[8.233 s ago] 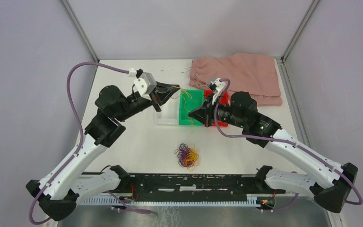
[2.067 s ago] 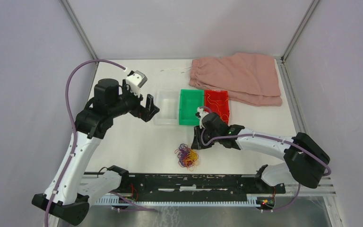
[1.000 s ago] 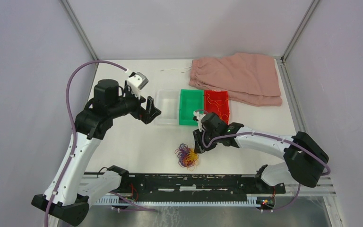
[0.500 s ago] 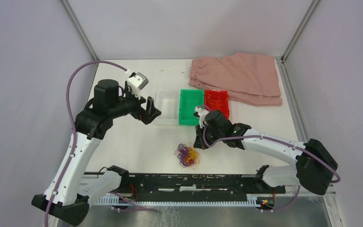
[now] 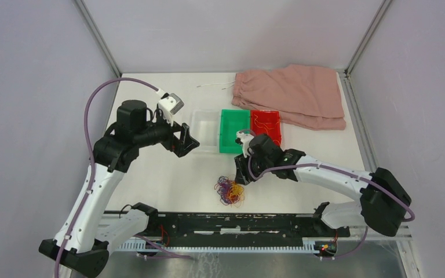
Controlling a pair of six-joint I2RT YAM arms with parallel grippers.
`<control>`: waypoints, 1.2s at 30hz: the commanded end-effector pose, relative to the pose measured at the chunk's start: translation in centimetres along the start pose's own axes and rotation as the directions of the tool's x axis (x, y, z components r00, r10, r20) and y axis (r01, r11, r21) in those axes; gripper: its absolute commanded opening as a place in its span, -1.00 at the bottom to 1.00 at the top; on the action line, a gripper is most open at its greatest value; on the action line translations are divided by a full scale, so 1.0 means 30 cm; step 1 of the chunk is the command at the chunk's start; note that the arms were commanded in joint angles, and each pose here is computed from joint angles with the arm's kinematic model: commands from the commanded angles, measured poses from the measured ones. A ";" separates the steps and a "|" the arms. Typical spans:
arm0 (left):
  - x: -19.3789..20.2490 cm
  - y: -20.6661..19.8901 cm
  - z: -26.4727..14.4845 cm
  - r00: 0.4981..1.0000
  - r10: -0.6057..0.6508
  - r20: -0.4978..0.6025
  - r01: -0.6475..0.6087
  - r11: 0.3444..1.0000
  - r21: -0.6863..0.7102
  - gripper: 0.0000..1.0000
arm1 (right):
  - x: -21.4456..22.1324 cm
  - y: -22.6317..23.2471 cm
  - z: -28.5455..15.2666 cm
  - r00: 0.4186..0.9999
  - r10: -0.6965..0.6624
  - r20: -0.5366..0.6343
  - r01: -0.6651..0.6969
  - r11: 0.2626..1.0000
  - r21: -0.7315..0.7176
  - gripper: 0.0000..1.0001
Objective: Untangle the cables
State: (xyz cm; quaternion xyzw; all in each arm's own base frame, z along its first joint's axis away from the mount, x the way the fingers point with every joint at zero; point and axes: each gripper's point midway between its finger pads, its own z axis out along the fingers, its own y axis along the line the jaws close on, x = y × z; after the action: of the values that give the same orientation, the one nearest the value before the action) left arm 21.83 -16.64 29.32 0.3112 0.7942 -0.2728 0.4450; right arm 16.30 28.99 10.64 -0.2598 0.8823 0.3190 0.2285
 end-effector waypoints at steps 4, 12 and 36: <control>-0.045 -0.026 -0.037 0.995 0.078 0.055 -0.080 0.997 0.023 0.99 | 0.081 -0.093 0.103 0.999 -0.005 -0.050 0.008 0.998 0.067 0.08; -0.051 -0.033 -0.045 0.994 0.085 0.064 -0.086 0.996 0.027 0.99 | 0.050 -0.075 0.164 0.999 0.035 -0.005 -0.034 0.999 0.026 -0.16; 0.074 -0.221 -0.043 0.975 0.185 0.122 -0.217 0.906 0.364 0.99 | -0.279 0.362 -0.132 0.958 0.018 0.285 0.082 0.940 -0.333 -0.99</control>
State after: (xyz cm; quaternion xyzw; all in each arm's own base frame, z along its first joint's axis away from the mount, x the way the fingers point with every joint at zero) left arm 17.60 -18.21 28.62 0.3880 0.7411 -0.3426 0.4276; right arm 16.13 33.09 16.60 -0.2350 0.8239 0.4316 0.2823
